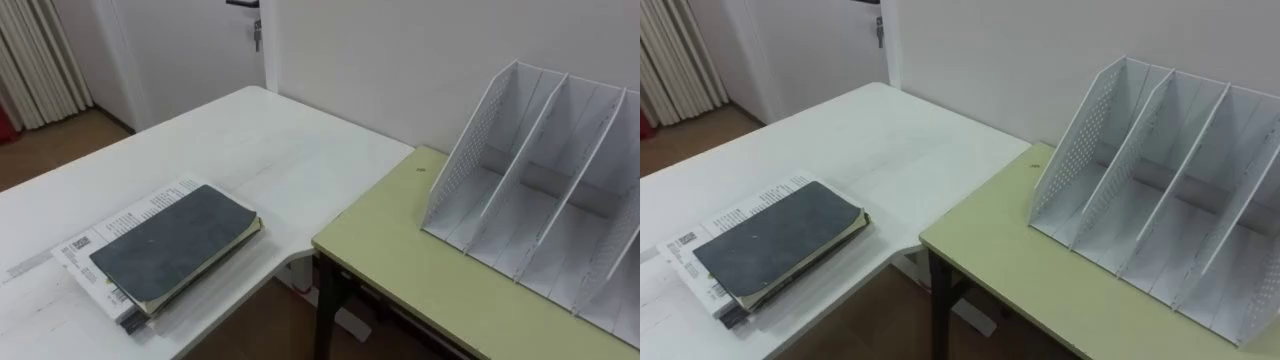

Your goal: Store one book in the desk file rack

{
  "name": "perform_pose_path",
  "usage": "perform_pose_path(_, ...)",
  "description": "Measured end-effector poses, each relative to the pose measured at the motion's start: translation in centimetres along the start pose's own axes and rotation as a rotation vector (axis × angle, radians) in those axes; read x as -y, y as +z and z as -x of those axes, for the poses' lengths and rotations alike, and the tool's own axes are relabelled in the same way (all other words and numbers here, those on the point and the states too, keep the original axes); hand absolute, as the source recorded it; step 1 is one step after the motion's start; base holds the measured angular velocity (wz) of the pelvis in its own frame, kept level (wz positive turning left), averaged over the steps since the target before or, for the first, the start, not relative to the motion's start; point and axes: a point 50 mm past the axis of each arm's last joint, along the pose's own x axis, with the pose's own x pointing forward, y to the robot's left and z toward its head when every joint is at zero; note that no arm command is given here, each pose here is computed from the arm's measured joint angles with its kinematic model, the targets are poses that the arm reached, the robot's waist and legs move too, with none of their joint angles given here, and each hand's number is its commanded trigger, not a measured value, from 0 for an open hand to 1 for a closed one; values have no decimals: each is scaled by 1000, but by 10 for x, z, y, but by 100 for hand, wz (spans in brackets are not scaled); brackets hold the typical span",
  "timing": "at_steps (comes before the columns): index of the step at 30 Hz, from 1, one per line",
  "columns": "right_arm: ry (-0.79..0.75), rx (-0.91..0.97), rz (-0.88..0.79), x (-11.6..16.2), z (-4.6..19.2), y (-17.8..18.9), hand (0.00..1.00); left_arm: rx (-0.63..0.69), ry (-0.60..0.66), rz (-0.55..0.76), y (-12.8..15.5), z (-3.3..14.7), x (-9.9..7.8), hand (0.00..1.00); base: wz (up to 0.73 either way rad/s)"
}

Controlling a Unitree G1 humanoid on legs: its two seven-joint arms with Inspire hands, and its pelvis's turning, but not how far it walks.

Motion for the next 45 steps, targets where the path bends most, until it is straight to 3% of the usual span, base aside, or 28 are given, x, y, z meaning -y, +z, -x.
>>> perform_pose_path(13, 19, 7, -7, -1, 0, 1, 0, 1, -14, 2, 0, 0, 1, 0, 0)
perform_pose_path(27, 16, 39, 5, 0, 0, 4, 0, 64, 76, 29, 12, 1, -9, 0, 0)
perform_pose_path(33, 7, 58, 7, 4, 1, 7, 0, 206, 198, 16, 41, 11, -33, 0, 3)
perform_pose_path(38, -10, 79, 26, 10, 2, 8, 0, 394, 297, -1, 82, 25, -52, 0, -2)
perform_pose_path(45, -14, 69, 72, 12, 2, 8, 0, 484, 297, -111, 105, 33, -44, 0, -3)
